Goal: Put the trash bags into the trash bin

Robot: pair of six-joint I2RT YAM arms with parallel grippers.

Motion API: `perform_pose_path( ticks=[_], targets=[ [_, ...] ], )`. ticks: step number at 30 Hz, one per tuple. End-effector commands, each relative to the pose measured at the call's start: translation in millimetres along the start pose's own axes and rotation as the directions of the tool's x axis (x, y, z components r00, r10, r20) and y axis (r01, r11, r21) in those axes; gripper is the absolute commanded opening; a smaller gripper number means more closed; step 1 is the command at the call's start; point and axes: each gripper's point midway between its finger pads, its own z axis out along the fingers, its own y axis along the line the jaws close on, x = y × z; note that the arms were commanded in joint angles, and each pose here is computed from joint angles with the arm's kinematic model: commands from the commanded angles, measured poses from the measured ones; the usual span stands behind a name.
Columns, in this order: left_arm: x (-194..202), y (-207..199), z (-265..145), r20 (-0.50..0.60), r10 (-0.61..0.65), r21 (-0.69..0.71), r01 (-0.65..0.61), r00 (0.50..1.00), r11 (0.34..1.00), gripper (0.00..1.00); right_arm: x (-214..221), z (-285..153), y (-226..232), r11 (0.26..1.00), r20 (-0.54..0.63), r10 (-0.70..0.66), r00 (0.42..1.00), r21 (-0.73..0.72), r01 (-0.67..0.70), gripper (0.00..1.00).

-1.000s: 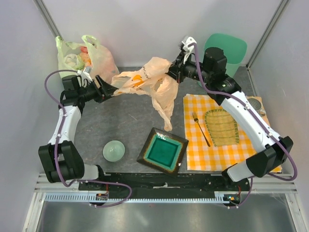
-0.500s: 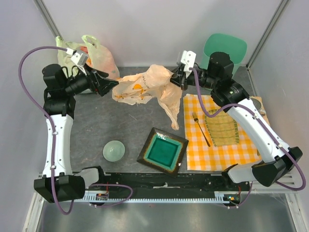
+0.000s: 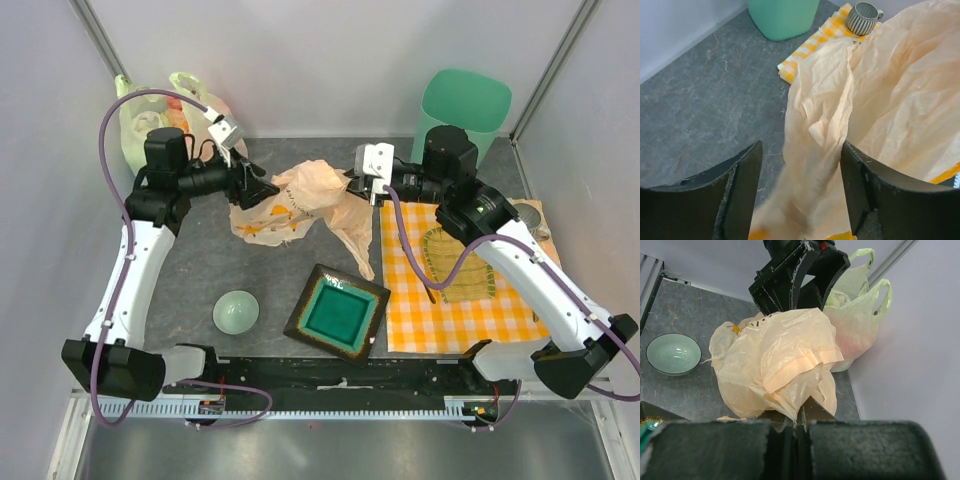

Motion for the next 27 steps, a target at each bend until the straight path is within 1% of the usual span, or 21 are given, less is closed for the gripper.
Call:
perform_pose_path(
  ticks=[1,2,4,5,6,7,8,11,12,14,15,16,18,19,20,21,22,23,24,25,27],
  targets=[
    [12,8,6,-0.042,0.012,-0.013,-0.013,0.999,1.0,0.6,-28,-10,-1,0.995,0.062,-0.097,0.993,0.016,0.096,0.0],
    [14,16,5,-0.049,-0.002,-0.043,0.0,0.999,0.999,0.48,-31,-11,0,0.995,0.072,-0.1,0.992,0.014,0.1,0.0],
    [18,34,5,-0.044,-0.087,-0.095,0.083,0.995,0.992,0.33,-39,-15,4,0.994,0.092,-0.107,0.99,0.01,0.107,0.0],
    [25,56,2,-0.039,-0.149,-0.146,0.142,0.988,0.979,0.14,-41,-16,5,0.995,0.096,-0.104,0.99,0.009,0.104,0.0],
    [29,68,1,-0.028,-0.232,-0.183,0.223,0.972,0.957,0.07,-43,-18,6,0.994,0.102,-0.109,0.989,0.008,0.109,0.0],
    [34,80,0,-0.027,-0.263,-0.217,0.252,0.964,0.943,0.02,-47,-21,7,0.993,0.108,-0.119,0.987,0.013,0.119,0.0],
    [46,101,-4,-0.024,-0.339,-0.27,0.32,0.94,0.908,0.02,-49,-23,8,0.992,0.112,-0.126,0.986,0.017,0.125,0.0],
    [69,121,-5,-0.033,-0.466,-0.356,0.425,0.884,0.832,0.02,-58,-29,7,0.989,0.124,-0.149,0.981,0.033,0.146,0.0],
    [89,126,-1,-0.063,-0.55,-0.381,0.489,0.833,0.784,0.02,-60,-30,6,0.988,0.125,-0.155,0.98,0.04,0.151,0.0],
    [97,129,1,-0.074,-0.609,-0.387,0.54,0.79,0.747,0.02,-63,-34,0,0.985,0.124,-0.165,0.979,0.076,0.156,0.0],
    [100,128,1,-0.07,-0.627,-0.387,0.559,0.776,0.734,0.02,-64,-33,-2,0.988,0.127,-0.136,0.983,0.09,0.125,0.0],
    [100,127,1,-0.067,-0.622,-0.384,0.556,0.78,0.737,0.02,-65,-32,-8,0.988,0.135,-0.118,0.984,0.113,0.103,0.0],
    [85,123,1,-0.052,-0.596,-0.332,0.549,0.801,0.767,0.19,-64,-33,-30,0.979,0.128,-0.05,0.991,0.201,0.023,0.0],
    [65,127,-6,-0.008,-0.559,-0.318,0.528,0.829,0.787,0.29,-61,-27,-38,0.973,0.152,0.051,0.987,0.217,-0.084,0.0],
    [51,130,-11,0.026,-0.538,-0.308,0.519,0.842,0.797,0.48,-56,-29,-51,0.959,0.152,0.095,0.984,0.25,-0.131,0.0],
    [30,130,-17,0.068,-0.517,-0.282,0.514,0.853,0.81,0.6,-48,-25,-71,0.93,0.148,0.158,0.976,0.31,-0.198,0.0],
    [10,137,-30,0.121,-0.469,-0.294,0.483,0.875,0.825,0.67,-39,-26,-80,0.897,0.153,0.256,0.954,0.332,-0.294,0.0],
    [-3,141,-38,0.152,-0.443,-0.303,0.469,0.883,0.83,0.8,-33,-25,-88,0.87,0.162,0.312,0.936,0.347,-0.35,0.0],
    [-27,142,-48,0.186,-0.384,-0.313,0.425,0.904,0.849,0.85,-23,-23,-106,0.824,0.17,0.361,0.917,0.402,-0.399,0.0],
    [-42,145,-60,0.215,-0.335,-0.345,0.392,0.917,0.853,0.87,-14,-23,-112,0.761,0.195,0.451,0.871,0.426,-0.489,0.0],
    [-68,149,-77,0.267,-0.228,-0.428,0.327,0.936,0.843,0.89,1,-22,-126,0.687,0.215,0.511,0.832,0.479,-0.546,0.0]
  ],
)
